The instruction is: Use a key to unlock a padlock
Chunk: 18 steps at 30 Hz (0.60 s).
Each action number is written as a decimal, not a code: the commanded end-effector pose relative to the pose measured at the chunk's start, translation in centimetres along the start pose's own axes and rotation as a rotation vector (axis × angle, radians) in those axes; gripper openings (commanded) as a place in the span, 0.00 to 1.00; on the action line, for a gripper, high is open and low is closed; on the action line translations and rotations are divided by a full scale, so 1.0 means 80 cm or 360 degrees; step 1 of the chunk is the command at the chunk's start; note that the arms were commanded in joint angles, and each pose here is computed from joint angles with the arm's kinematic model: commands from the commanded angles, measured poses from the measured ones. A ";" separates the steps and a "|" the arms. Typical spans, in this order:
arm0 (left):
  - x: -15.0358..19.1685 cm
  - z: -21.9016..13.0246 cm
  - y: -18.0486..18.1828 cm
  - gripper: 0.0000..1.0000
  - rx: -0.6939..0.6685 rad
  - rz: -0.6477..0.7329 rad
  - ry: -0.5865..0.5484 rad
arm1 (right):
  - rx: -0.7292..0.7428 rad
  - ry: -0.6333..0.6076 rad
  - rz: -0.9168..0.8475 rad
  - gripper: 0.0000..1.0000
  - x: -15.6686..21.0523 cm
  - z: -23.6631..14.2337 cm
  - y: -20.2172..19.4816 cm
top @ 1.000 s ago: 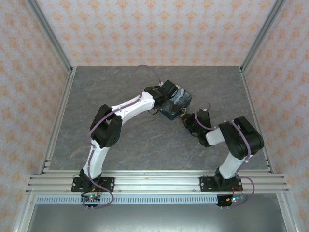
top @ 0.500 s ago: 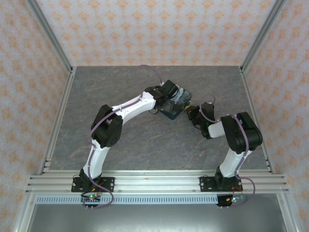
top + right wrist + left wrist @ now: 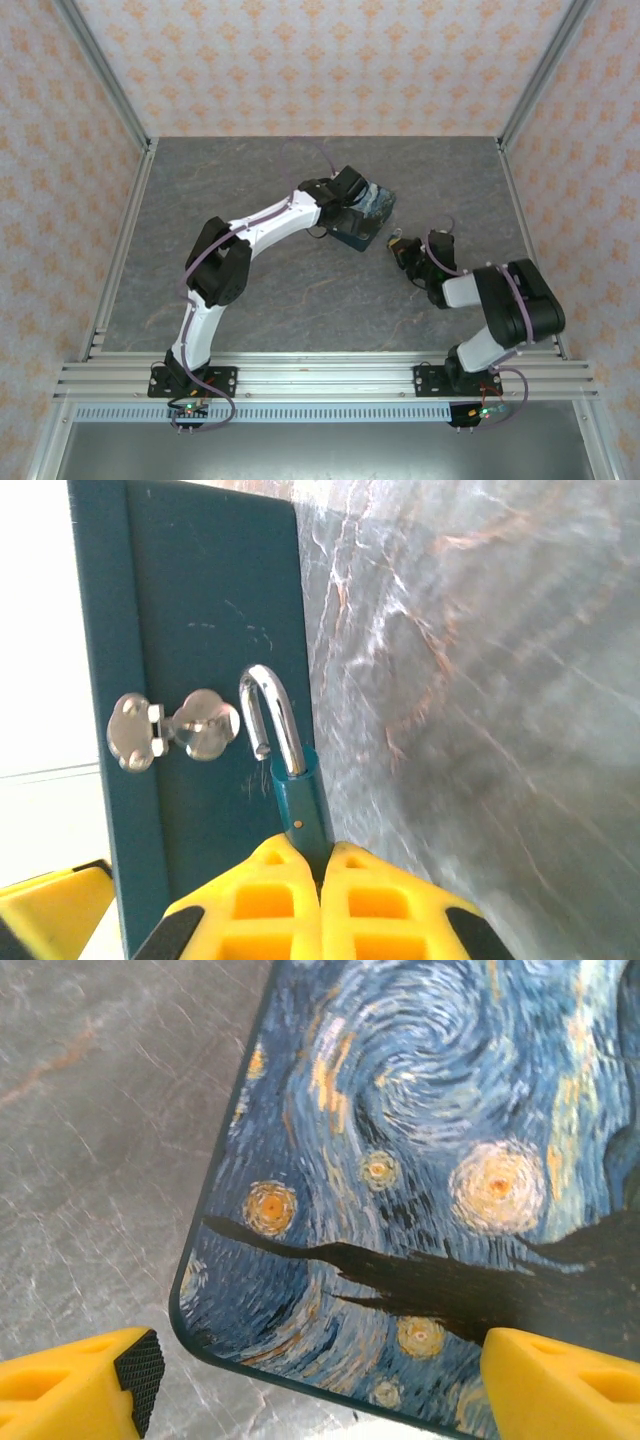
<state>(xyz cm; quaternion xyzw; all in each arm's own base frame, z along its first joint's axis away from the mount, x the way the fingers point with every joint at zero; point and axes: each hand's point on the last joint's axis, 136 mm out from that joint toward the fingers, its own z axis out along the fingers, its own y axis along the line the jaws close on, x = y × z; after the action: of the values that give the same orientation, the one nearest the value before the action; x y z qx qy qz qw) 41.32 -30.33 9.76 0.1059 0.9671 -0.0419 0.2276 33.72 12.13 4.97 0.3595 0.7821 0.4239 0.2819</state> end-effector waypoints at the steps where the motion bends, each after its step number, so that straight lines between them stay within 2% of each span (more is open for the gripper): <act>1: 0.017 -0.045 -0.002 0.86 0.0092 0.0001 0.0044 | 0.0090 0.0018 -0.0014 0.10 0.012 -0.024 -0.019; 4: 0.024 -0.067 0.000 0.88 0.0146 -0.0042 0.0003 | 0.0189 0.0012 -0.0034 0.43 0.020 -0.049 -0.035; 6: 0.026 -0.087 0.006 0.91 0.0174 -0.0076 -0.0048 | 0.0192 -0.0017 -0.0050 0.55 0.020 -0.066 -0.033; 12: 0.037 -0.138 0.035 0.95 0.0161 -0.0148 -0.0205 | 0.0162 -0.0147 -0.0103 0.76 0.012 -0.113 -0.010; 17: 0.041 -0.177 0.089 0.98 -0.0045 -0.0190 -0.0412 | 0.0231 -0.0298 -0.0271 0.98 -0.013 -0.143 0.018; 18: 0.041 -0.185 0.104 0.99 -0.0103 -0.0211 -0.0469 | 0.0278 -0.0341 -0.0319 0.99 -0.022 -0.148 0.024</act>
<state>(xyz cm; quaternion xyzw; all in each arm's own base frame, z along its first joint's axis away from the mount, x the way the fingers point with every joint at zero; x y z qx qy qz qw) 33.15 -22.93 19.91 0.0642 0.9431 -0.0929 0.3126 26.71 8.16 12.02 0.3447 0.7905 0.3604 0.3555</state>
